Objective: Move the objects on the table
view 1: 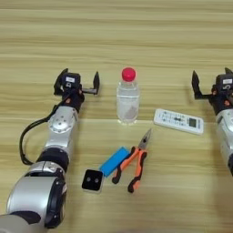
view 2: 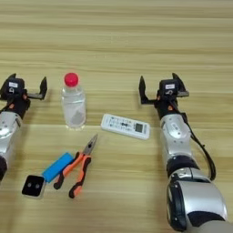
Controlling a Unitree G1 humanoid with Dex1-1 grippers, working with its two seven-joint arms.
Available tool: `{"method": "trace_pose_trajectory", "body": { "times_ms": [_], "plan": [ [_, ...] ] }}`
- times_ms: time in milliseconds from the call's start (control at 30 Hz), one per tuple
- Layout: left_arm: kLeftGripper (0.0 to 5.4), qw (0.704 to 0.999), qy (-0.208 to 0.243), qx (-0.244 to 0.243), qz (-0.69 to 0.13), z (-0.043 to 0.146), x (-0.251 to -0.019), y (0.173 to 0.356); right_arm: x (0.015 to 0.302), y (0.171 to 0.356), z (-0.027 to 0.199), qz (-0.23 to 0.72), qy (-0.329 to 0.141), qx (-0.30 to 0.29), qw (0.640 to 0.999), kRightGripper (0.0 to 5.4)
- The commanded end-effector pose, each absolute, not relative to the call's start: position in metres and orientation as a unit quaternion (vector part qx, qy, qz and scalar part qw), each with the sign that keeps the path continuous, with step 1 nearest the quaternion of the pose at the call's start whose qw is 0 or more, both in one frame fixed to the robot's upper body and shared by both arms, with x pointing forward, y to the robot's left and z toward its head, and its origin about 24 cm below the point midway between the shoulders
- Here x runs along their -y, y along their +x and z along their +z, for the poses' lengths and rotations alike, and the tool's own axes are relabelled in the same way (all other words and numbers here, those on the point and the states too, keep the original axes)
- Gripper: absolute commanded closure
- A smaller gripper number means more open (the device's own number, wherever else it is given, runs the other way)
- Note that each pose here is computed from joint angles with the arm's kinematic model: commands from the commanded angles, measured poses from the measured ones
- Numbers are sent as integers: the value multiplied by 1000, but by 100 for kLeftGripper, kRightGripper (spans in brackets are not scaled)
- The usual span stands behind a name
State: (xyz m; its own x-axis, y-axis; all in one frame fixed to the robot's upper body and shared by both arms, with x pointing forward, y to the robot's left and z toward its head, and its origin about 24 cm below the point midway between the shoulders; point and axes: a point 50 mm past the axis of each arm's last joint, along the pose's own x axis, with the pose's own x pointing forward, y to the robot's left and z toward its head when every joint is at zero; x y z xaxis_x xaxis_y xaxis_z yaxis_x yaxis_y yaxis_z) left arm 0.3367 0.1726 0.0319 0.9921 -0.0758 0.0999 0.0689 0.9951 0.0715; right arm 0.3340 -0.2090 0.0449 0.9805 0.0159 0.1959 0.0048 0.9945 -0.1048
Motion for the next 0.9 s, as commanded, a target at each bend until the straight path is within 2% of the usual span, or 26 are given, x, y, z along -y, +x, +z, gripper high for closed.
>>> {"method": "trace_pose_trajectory", "body": {
  "times_ms": [33,900],
  "plan": [
    [2,997,42,51,-38,36,-174,340,207,337,48,5,-56,100,993,0],
    [2,998,36,41,-41,34,-172,342,207,338,49,3,-58,102,993,0]
  ]
}}
